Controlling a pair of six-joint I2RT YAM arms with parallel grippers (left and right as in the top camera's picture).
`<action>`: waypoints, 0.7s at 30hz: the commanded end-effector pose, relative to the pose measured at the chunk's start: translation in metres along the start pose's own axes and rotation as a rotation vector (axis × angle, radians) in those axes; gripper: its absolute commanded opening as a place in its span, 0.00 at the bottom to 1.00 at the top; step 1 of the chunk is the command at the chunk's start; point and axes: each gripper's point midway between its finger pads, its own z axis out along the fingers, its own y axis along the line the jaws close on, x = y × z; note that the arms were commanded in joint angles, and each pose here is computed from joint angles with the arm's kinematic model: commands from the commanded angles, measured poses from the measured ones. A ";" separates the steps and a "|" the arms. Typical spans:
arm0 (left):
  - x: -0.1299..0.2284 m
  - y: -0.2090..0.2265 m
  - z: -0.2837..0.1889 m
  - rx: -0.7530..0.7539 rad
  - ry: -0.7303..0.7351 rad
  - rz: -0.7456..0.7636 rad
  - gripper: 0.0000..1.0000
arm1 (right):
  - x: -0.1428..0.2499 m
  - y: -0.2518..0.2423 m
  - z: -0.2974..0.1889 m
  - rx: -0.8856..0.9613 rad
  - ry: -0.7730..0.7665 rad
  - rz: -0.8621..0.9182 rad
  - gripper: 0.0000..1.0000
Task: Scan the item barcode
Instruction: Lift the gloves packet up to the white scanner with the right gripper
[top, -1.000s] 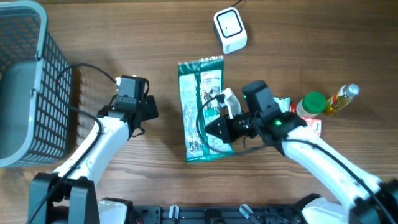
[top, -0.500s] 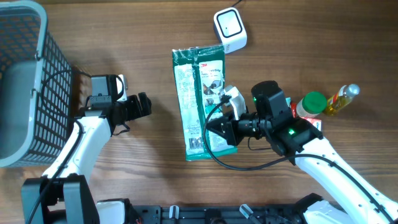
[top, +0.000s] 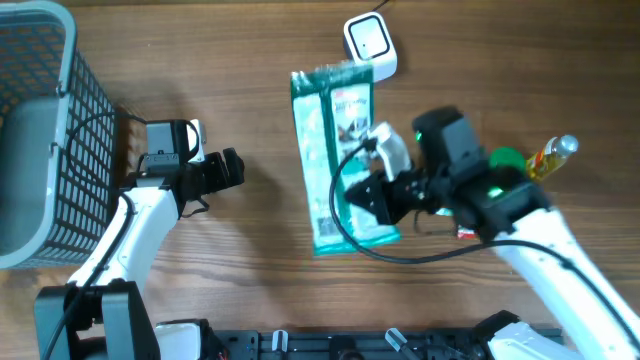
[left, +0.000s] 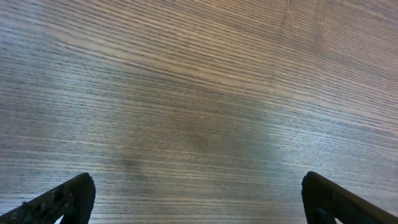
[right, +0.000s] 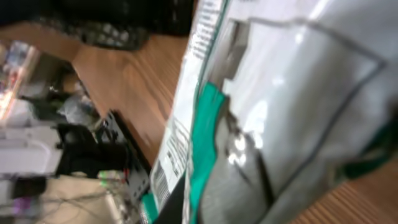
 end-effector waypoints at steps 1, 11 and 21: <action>-0.004 -0.002 0.000 0.011 -0.005 0.020 1.00 | -0.056 0.007 -0.059 0.222 -0.069 -0.186 0.04; -0.004 -0.002 0.000 0.011 -0.005 0.020 1.00 | -0.144 -0.050 -0.066 0.617 0.006 -0.414 0.04; -0.005 -0.002 0.000 0.011 -0.005 0.020 1.00 | -0.189 -0.160 -0.003 1.088 0.241 -0.708 0.05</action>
